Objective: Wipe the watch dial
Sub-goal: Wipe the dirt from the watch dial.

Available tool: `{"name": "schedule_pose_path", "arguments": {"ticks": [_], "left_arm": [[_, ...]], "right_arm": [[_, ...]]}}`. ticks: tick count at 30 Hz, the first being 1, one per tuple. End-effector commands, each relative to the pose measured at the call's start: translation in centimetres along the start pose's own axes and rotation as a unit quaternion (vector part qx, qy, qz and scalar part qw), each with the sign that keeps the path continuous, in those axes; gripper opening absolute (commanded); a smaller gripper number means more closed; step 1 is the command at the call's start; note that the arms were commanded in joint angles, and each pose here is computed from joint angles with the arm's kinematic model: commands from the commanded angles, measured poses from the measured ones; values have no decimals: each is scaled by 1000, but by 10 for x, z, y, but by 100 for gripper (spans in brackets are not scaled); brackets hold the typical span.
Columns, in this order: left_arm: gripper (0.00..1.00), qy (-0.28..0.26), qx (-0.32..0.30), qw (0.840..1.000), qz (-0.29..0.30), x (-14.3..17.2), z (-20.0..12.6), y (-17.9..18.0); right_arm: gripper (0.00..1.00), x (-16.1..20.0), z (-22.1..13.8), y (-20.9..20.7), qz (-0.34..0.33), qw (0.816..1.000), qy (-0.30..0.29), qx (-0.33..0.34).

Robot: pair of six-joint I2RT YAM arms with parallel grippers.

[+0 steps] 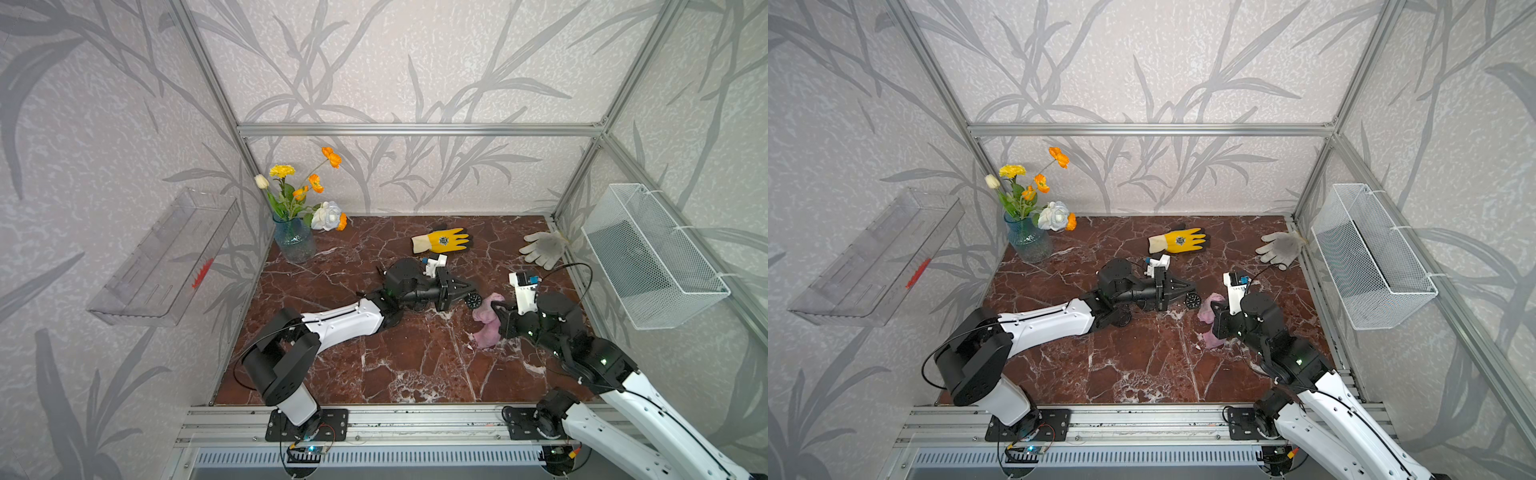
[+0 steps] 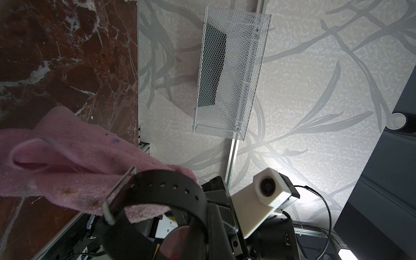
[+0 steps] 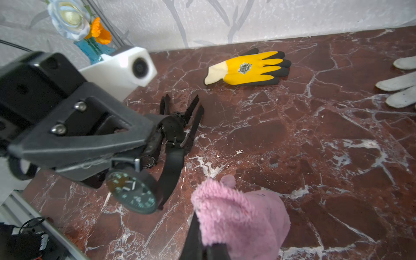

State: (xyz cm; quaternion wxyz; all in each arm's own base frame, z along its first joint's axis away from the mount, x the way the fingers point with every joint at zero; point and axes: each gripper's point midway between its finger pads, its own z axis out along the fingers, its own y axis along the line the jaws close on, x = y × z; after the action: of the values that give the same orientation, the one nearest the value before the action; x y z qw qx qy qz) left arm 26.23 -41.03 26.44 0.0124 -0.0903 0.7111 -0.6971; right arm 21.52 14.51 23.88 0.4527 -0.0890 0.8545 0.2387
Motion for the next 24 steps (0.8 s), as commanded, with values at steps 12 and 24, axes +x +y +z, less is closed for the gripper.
{"name": "schedule_pose_path", "arguments": {"ticks": [12, 24], "left_arm": [[0, 10, 19, 1000, 12, 3, -4, -14], [0, 12, 15, 1000, 14, 4, -4, -13]], "right_arm": [[0, -23, -3, 70, -49, 984, -8, -173], [0, -44, 19, 17, 0, 1000, -30, -3]]}}
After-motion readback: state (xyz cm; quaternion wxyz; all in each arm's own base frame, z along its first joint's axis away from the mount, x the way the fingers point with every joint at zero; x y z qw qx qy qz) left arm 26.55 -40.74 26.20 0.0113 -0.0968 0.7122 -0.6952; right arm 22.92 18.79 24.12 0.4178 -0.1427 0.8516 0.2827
